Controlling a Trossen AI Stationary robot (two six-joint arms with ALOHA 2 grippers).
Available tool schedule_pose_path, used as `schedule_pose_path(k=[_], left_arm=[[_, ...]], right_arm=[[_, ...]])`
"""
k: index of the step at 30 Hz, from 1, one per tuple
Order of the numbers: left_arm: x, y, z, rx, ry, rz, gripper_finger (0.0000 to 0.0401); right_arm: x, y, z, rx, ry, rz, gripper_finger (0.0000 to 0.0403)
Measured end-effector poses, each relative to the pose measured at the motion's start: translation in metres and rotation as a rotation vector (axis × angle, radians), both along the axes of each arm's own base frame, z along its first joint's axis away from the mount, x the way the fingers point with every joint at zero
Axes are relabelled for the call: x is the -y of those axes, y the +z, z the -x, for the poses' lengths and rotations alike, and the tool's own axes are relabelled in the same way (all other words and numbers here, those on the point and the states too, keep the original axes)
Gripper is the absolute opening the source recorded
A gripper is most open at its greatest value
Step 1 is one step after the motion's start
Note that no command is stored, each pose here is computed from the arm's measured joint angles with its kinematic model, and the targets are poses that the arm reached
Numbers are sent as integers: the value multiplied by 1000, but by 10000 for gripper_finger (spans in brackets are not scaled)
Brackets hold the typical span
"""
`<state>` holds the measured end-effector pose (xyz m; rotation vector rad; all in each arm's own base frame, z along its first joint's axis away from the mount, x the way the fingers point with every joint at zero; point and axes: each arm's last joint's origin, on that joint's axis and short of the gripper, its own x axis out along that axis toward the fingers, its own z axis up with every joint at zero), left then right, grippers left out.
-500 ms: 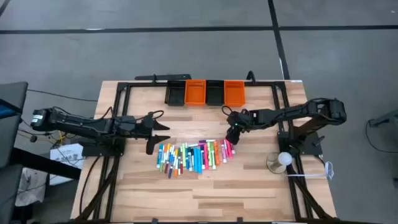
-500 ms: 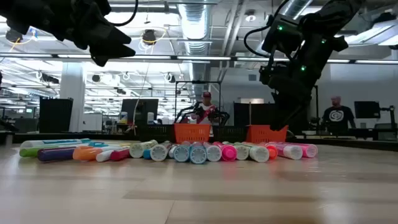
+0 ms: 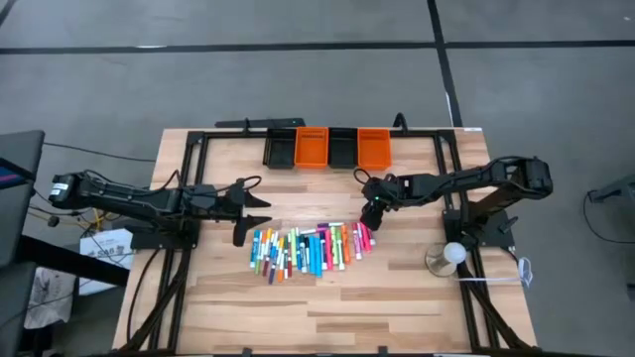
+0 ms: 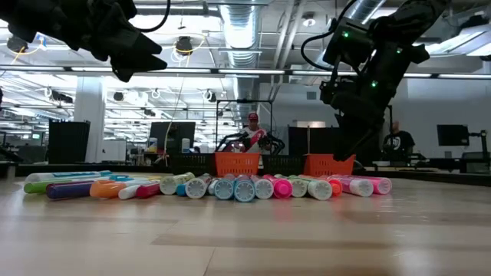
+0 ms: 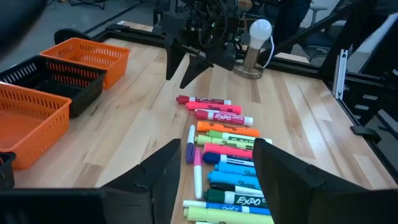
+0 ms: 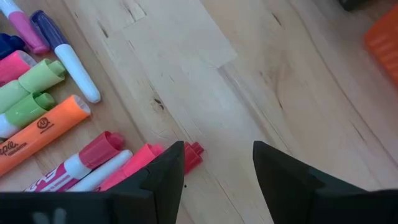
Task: Pick & Place Markers
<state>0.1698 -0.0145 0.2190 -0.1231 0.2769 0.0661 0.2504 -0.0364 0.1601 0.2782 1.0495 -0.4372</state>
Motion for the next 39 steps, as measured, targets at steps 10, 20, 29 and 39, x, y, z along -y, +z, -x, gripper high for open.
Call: schedule_pose_path(k=[10,20,29,39], left_arm=[[0,0,0,0,0,0,195],[0,0,0,0,1,4,195],[0,0,0,0,3,11,195],[0,-2,-2,-10,3,9,195]], right_arm=[[-5,0,-1,17,-13,-7,189],[-8,-3,-2,16,-70,5,187],[-9,-30,-3,-97,-65,-23,190],[-7,-31,-2,-115,-41,-18,192]])
